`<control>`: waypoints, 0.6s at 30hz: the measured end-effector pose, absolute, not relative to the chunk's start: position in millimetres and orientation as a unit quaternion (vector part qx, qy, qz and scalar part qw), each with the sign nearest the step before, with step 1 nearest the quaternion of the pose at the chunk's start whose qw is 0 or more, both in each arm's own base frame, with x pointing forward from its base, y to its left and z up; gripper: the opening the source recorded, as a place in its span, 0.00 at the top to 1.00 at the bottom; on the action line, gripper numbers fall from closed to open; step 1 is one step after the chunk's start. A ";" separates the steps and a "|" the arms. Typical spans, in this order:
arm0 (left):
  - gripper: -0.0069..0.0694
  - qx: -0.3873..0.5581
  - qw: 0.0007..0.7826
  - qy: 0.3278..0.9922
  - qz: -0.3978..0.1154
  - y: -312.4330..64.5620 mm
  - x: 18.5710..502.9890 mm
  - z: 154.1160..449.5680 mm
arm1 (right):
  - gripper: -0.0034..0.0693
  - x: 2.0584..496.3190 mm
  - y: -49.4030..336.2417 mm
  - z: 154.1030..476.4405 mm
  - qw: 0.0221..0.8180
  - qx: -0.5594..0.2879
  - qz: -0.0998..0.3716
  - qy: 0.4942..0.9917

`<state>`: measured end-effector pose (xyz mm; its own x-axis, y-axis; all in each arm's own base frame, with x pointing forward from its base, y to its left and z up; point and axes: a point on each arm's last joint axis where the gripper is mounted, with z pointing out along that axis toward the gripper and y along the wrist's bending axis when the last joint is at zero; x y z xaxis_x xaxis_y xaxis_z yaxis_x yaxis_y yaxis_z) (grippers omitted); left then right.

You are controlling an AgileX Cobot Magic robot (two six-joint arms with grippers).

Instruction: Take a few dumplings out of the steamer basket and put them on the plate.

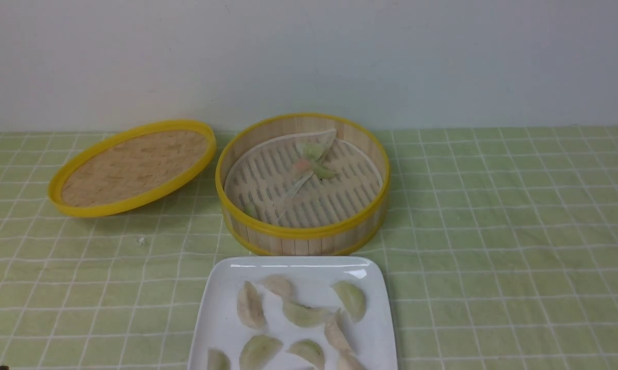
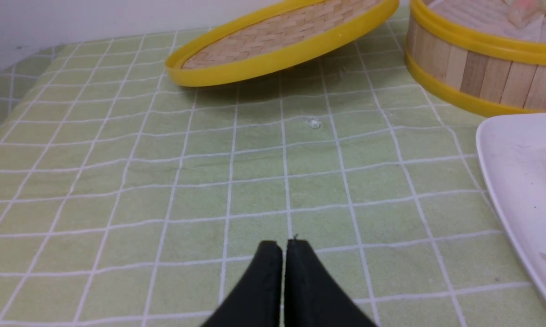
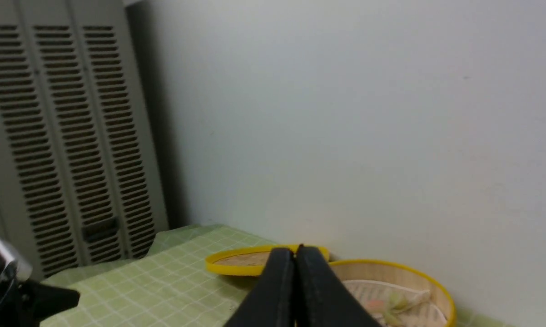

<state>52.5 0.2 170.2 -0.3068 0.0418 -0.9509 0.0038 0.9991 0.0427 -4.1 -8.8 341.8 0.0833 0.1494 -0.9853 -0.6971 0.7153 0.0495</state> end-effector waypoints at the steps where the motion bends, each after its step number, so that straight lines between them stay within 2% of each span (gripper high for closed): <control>1: 0.92 0.014 0.589 0.808 0.016 0.2 52.5 170.2 | 0.97 -1.8 -3.8 336.5 0.702 -0.237 0.303 0.600; 6: 0.92 0.014 0.589 0.808 0.016 0.2 52.5 170.2 | 0.97 13.7 16.2 303.8 0.711 -0.259 0.298 0.582; 9: 0.92 0.014 0.589 0.808 0.016 0.2 52.5 170.2 | 0.97 23.4 25.0 277.0 0.701 -0.262 0.283 0.600; 11: 0.92 0.014 0.589 0.808 0.016 0.2 52.5 170.2 | 0.97 30.6 28.2 256.3 0.693 -0.246 0.257 0.627; 18: 0.92 0.014 0.589 0.808 0.016 0.2 52.5 170.2 | 0.97 51.0 20.9 189.3 0.652 -0.145 0.121 0.734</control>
<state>52.5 0.2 170.2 -0.3069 0.0418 -0.9508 0.0039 0.9991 0.0427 51.0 20.9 189.3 -0.1068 -0.0562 -0.9927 -0.3709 0.9286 -0.0126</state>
